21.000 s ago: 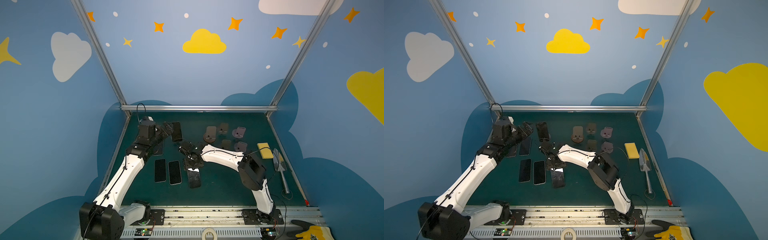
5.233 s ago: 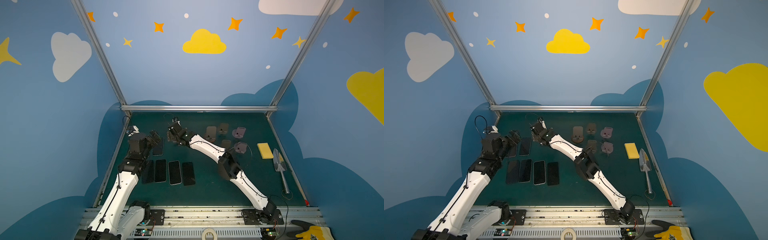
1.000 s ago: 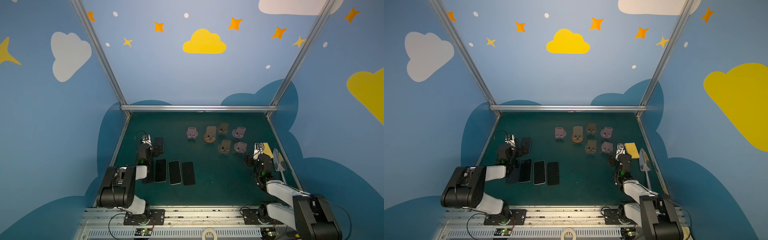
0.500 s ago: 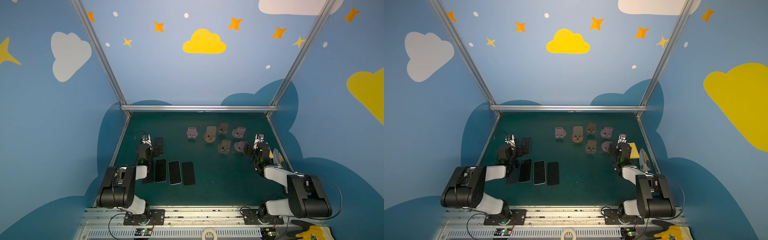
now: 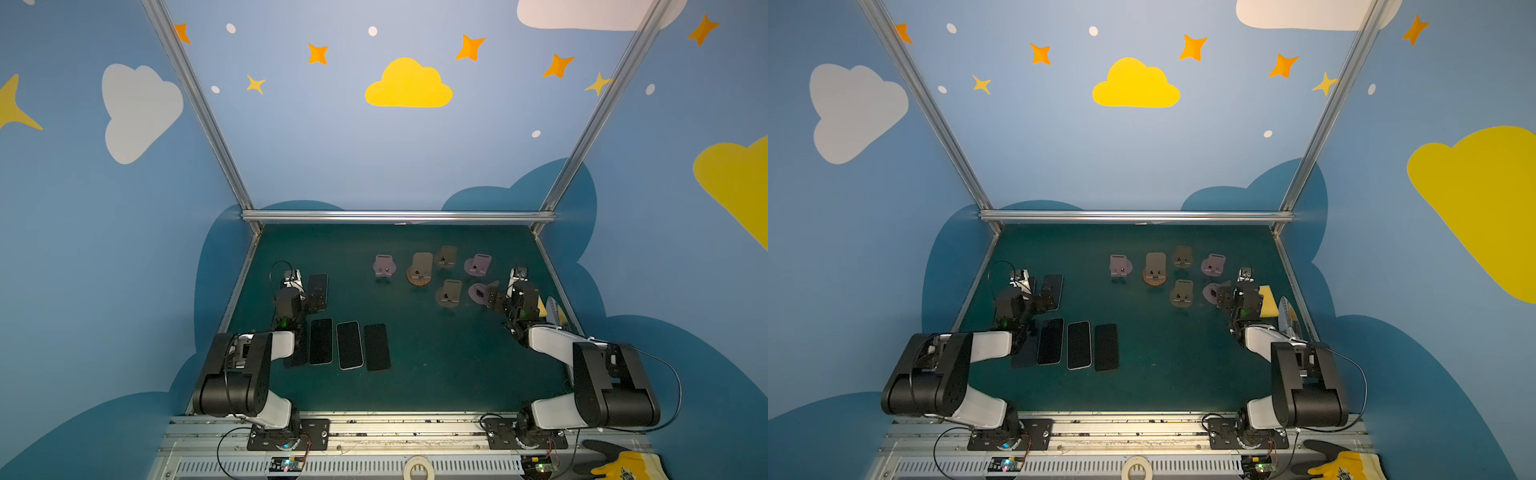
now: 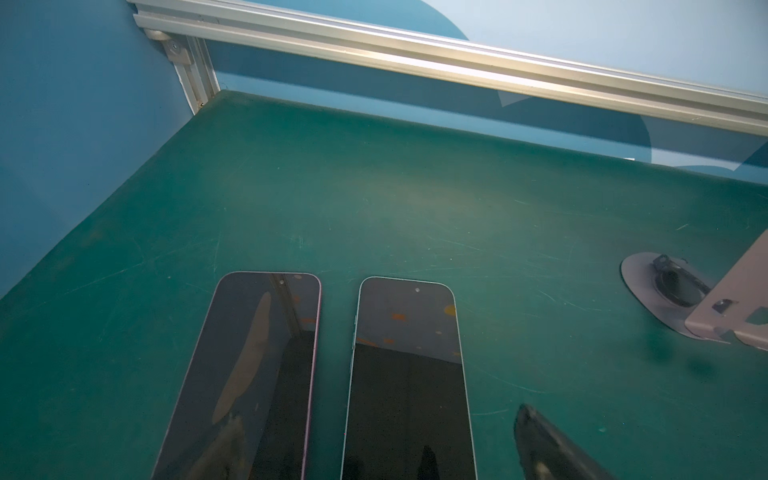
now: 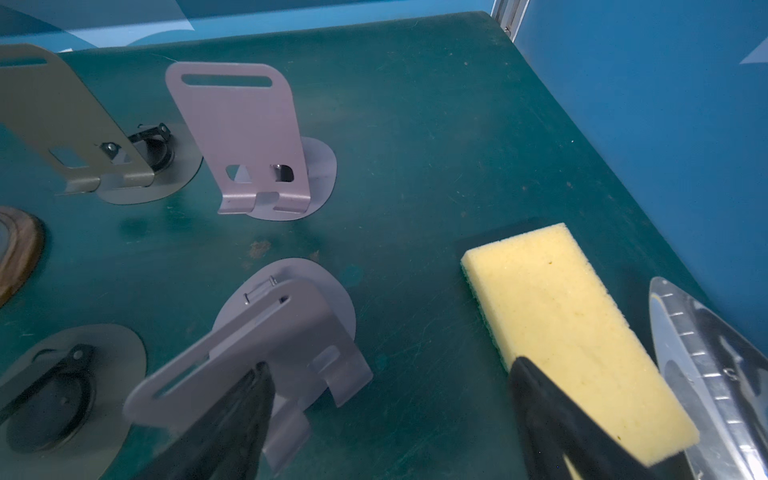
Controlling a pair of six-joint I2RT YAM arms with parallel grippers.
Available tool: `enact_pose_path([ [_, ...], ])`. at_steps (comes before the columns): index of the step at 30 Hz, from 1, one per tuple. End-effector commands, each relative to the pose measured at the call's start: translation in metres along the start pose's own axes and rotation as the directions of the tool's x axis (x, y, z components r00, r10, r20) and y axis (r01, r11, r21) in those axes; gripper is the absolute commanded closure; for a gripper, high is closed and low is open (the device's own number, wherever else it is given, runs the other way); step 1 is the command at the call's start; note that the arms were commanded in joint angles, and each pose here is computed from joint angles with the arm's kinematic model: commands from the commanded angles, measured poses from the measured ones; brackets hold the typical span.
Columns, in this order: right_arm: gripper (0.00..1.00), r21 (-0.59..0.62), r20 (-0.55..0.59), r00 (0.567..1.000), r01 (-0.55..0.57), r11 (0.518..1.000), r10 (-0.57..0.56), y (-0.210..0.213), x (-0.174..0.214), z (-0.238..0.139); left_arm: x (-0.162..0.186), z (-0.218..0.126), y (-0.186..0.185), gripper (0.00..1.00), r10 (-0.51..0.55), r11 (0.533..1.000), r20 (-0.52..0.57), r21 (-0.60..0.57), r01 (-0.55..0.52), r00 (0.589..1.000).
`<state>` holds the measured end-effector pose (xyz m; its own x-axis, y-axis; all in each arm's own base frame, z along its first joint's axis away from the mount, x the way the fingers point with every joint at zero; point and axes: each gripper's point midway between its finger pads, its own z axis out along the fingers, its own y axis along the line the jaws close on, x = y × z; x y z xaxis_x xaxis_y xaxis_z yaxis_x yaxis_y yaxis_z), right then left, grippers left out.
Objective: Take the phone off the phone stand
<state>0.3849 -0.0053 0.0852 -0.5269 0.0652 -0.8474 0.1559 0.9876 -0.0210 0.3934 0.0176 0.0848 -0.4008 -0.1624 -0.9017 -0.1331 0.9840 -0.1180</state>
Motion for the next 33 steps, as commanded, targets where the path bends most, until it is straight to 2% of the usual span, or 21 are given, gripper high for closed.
enact_pose_path([
  [1,0.11,-0.001,-0.004,1.0,-0.012,1.0,0.012,0.0001,-0.0032,0.0017,0.0036,0.0017,0.0002,0.0,-0.004,1.0,-0.014,0.003,0.004,1.0],
  [33,0.11,-0.001,-0.007,1.0,-0.011,1.0,0.011,-0.0001,-0.0028,0.0021,0.0042,0.0016,0.0,0.0,-0.002,1.0,-0.016,0.004,0.003,1.0],
])
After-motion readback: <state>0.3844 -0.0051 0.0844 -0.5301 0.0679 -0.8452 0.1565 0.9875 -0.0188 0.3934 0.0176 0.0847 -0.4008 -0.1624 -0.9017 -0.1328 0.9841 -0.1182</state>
